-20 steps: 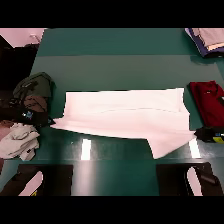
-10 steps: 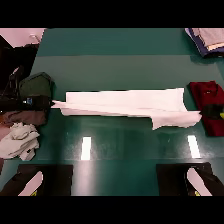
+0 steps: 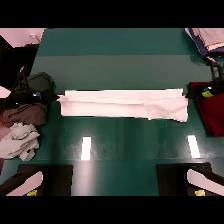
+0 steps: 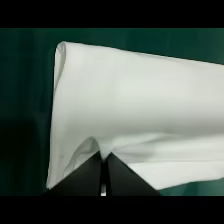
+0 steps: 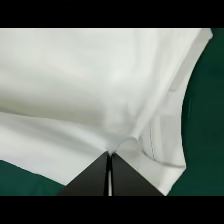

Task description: Fold the shirts.

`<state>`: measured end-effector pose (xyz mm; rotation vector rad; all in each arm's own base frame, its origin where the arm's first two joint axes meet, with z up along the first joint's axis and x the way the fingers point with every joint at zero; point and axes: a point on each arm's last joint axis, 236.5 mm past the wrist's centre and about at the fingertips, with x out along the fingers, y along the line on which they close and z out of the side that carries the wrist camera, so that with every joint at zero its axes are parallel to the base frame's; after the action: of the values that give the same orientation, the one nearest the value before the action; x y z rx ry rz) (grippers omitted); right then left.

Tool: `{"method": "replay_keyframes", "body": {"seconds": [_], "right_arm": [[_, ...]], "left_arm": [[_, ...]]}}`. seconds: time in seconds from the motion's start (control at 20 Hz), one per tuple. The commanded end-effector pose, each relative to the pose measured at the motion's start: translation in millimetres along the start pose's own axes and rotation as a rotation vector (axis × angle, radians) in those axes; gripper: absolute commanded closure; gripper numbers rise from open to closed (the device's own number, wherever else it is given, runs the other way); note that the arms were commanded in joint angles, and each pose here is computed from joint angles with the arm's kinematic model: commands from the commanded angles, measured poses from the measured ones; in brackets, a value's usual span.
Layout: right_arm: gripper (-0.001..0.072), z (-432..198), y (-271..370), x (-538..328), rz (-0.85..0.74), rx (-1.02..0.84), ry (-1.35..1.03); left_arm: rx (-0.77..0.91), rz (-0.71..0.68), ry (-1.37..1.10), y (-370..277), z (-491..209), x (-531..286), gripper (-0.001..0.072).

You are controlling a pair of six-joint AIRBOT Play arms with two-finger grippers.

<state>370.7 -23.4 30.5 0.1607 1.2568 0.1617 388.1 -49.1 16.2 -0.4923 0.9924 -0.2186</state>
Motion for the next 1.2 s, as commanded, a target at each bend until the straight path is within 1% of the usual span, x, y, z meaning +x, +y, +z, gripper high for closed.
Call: {"method": "replay_keyframes", "body": {"seconds": [0.0,0.05,0.1,0.15,0.2,0.25,0.35,0.45,0.5,0.55,0.6,0.65,0.7,0.75,0.9,1.15], "right_arm": [[0.0693,33,1,31,0.005,0.062,-0.017],[0.0672,45,-1,36,0.004,0.102,-0.038],[0.0432,55,2,40,0.029,0.122,-0.059],[0.0176,63,10,42,0.073,0.142,-0.071],[0.0145,68,13,40,0.110,0.164,-0.069],[0.0145,67,12,36,0.126,0.171,-0.055],[0.0145,51,1,29,0.145,0.157,-0.013],[0.0145,22,-18,25,0.147,0.177,0.034],[0.0145,9,-28,26,0.147,0.188,0.048],[0.0145,-5,-39,28,0.145,0.209,0.061],[0.0144,-19,-50,32,0.148,0.243,0.078],[0.0140,-31,-59,36,0.150,0.276,0.095],[0.0111,-43,-64,41,0.172,0.299,0.125],[0.0100,-49,-63,46,0.219,0.303,0.140],[0.0100,-48,-64,57,0.322,0.321,0.159],[0.0102,-37,-65,82,0.370,0.257,0.205]], "left_arm": [[-0.048,0.011,-0.006,14,16,24,0.0596],[-0.078,0.013,-0.020,15,25,27,0.0278],[-0.114,0.012,-0.034,15,34,28,0.0081],[-0.122,0.007,-0.044,11,42,26,0.0081],[-0.108,-0.002,-0.051,6,48,22,0.0082],[-0.093,-0.017,-0.037,-1,50,17,0.0100],[-0.064,-0.046,0.030,-13,42,10,0.0100],[-0.042,-0.074,0.115,-21,22,8,0.0104],[-0.039,-0.082,0.152,-23,14,7,0.0273],[-0.035,-0.089,0.174,-24,9,6,0.0505],[-0.012,-0.097,0.191,-26,4,5,0.0681],[-0.003,-0.103,0.202,-27,2,4,0.0682],[-0.004,-0.108,0.214,-28,-1,3,0.0681],[-0.008,-0.118,0.224,-31,-3,3,0.0682],[0.006,-0.137,0.255,-41,-13,6,0.0682],[0.096,-0.173,0.335,-79,-50,24,0.0682]]}}
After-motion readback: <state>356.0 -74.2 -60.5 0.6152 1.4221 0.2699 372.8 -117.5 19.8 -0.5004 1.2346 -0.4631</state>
